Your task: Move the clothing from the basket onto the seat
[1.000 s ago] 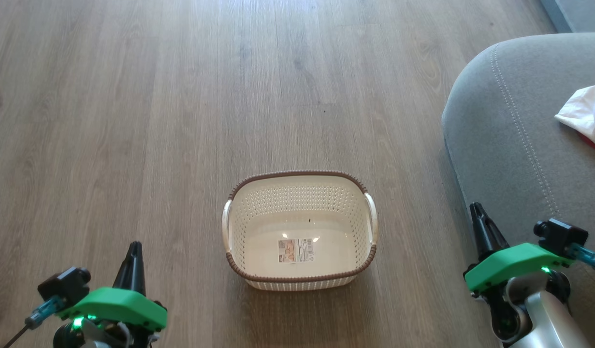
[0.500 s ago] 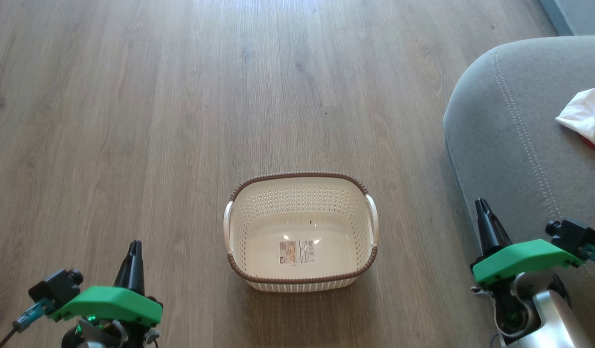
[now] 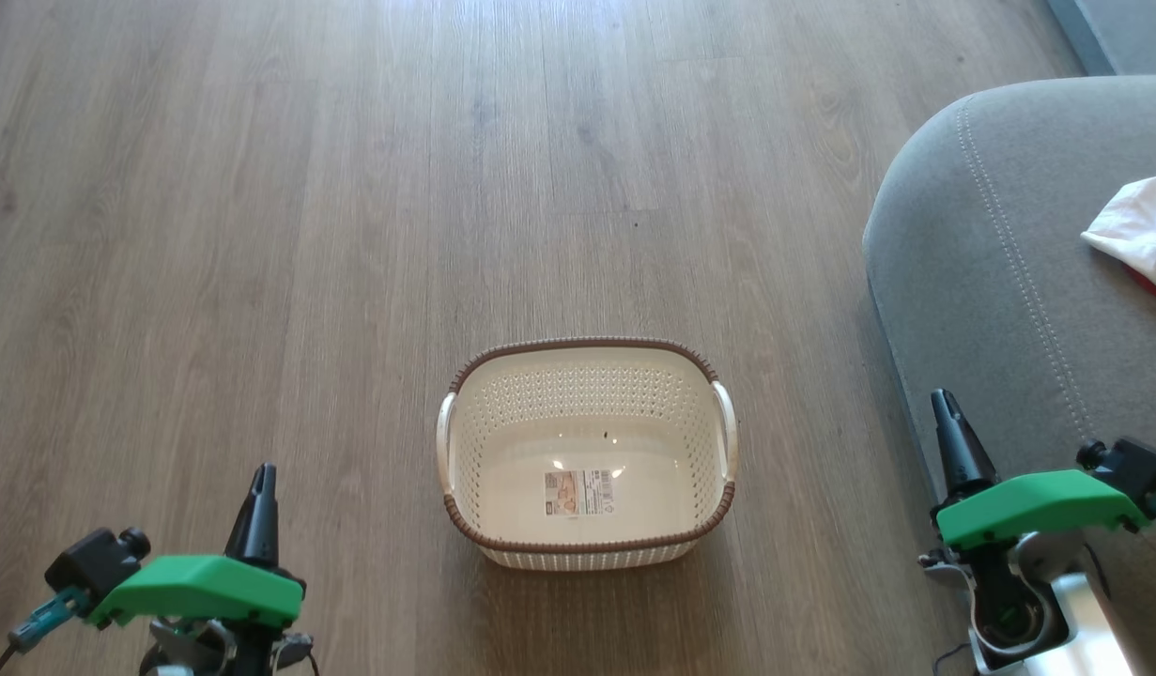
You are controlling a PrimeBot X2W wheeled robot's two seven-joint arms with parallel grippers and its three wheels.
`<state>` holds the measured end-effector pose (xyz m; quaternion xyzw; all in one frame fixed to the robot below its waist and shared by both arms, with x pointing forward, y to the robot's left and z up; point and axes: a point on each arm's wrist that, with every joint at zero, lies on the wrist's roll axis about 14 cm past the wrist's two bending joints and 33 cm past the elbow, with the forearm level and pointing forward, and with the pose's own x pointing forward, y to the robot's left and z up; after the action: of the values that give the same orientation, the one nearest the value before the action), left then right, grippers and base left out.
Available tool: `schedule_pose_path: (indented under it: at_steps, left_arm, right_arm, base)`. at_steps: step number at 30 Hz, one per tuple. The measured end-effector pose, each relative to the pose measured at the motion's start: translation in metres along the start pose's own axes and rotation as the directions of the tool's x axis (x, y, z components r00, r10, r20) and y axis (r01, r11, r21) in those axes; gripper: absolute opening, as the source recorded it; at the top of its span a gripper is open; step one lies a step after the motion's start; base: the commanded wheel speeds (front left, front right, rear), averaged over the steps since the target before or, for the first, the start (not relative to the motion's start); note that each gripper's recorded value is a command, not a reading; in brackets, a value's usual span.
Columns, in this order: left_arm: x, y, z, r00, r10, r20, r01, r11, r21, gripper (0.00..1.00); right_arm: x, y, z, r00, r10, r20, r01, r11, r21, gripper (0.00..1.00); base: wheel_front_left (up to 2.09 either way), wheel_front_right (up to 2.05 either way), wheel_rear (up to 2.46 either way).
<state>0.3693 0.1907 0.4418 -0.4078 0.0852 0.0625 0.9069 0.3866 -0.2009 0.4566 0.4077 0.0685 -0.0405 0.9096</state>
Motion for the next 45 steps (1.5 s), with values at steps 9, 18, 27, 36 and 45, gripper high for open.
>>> schedule_pose_path:
  at_steps: [9,18,27,36,45]
  left_arm:
    - [0.0,-0.003,0.002,1.0,-0.01,-0.005,0.009,0.993,-0.116,0.0]
    - [-0.001,-0.005,0.003,1.0,-0.019,-0.01,0.017,0.975,-0.22,0.0]
    - [-0.001,-0.008,0.005,0.999,-0.03,-0.012,0.025,0.947,-0.319,0.0]
    - [-0.002,-0.012,0.007,0.999,-0.052,-0.01,0.043,0.908,-0.417,0.0]
    - [-0.003,-0.016,0.01,0.997,-0.071,-0.009,0.056,0.859,-0.51,0.0]
  right_arm:
    - [0.001,0.003,0.006,1.0,0.004,0.013,-0.005,0.993,0.114,0.0]
    - [-0.003,0.001,0.004,1.0,-0.003,0.01,0.001,0.975,0.221,0.0]
    - [-0.003,0.006,0.01,1.0,0.014,0.023,-0.02,0.948,0.318,0.0]
    - [-0.003,0.011,0.015,0.999,0.029,0.036,-0.041,0.908,0.418,0.0]
    - [-0.006,0.011,0.016,0.999,0.035,0.04,-0.05,0.861,0.506,0.0]
  base:
    - [0.0,0.0,0.0]
    - [0.0,0.0,0.0]
    - [0.0,0.0,0.0]
    - [0.0,0.0,0.0]
    - [0.0,0.0,0.0]
